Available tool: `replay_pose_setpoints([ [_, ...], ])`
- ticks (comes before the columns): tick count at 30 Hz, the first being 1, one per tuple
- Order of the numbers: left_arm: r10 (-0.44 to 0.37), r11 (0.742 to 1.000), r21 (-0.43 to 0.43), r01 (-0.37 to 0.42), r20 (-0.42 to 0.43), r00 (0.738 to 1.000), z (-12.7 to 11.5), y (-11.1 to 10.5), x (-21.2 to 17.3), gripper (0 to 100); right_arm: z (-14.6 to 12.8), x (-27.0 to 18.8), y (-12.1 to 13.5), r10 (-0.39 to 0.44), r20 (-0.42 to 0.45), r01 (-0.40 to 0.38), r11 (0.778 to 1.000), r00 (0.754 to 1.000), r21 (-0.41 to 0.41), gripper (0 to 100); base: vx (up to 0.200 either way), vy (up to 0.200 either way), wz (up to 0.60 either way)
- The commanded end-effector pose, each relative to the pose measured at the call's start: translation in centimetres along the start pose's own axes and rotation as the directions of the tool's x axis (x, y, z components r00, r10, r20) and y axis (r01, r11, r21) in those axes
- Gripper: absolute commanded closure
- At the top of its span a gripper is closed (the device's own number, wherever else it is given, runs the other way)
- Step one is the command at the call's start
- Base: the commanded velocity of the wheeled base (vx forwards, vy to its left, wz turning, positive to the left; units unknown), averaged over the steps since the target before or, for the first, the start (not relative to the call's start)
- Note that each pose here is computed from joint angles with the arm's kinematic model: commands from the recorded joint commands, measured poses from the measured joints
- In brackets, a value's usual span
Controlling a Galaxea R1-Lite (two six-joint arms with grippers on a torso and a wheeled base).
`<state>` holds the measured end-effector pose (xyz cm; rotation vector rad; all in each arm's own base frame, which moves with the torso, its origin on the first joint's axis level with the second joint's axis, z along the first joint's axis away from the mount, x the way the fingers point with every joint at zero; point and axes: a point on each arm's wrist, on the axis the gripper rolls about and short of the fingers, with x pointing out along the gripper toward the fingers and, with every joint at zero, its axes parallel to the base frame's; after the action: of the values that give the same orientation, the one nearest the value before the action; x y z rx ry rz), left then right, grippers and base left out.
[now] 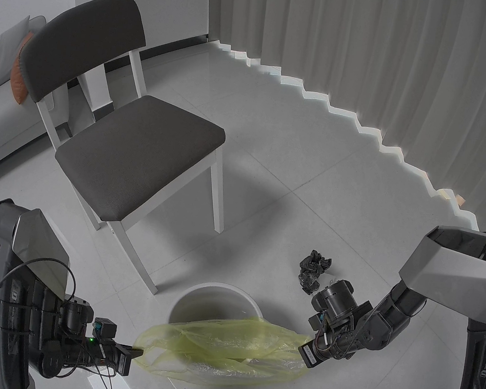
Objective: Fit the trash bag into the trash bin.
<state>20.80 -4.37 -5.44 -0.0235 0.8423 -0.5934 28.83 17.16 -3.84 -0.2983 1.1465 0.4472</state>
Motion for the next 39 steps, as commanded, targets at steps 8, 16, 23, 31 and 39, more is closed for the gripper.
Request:
replay_pose_setpoints([
  [8,-0.005,1.000,-0.024,0.005,0.032,0.999,0.6,-0.5,-0.6,100,1.1,-3.2,-0.4,-0.001,0.096,0.001,1.000,0.995,-0.002,0,0.000,0.000,0.00],
  [16,-0.003,1.000,-0.021,0.004,0.041,0.999,0.7,-0.5,-0.8,0,3.7,-4.5,1.0,0.041,0.231,-0.030,0.998,0.972,-0.051,0,0.000,0.000,0.00],
  [23,-0.002,1.000,-0.005,0.002,0.069,0.998,1.3,-0.7,-1.1,0,4.6,-2.1,5.2,0.111,0.284,-0.062,0.983,0.952,-0.175,0,0.000,0.000,0.00],
  [31,0.004,1.000,-0.010,-0.003,0.168,0.986,3.1,-1.2,-2.6,0,4.5,-0.2,6.1,0.125,0.282,-0.043,0.959,0.951,-0.280,0,0.000,0.000,0.00],
  [39,0.021,1.000,-0.020,-0.017,0.210,0.977,3.8,-1.3,-3.3,0,4.3,-0.1,7.1,0.143,0.274,-0.052,0.948,0.951,-0.313,0,0.000,0.000,0.00],
])
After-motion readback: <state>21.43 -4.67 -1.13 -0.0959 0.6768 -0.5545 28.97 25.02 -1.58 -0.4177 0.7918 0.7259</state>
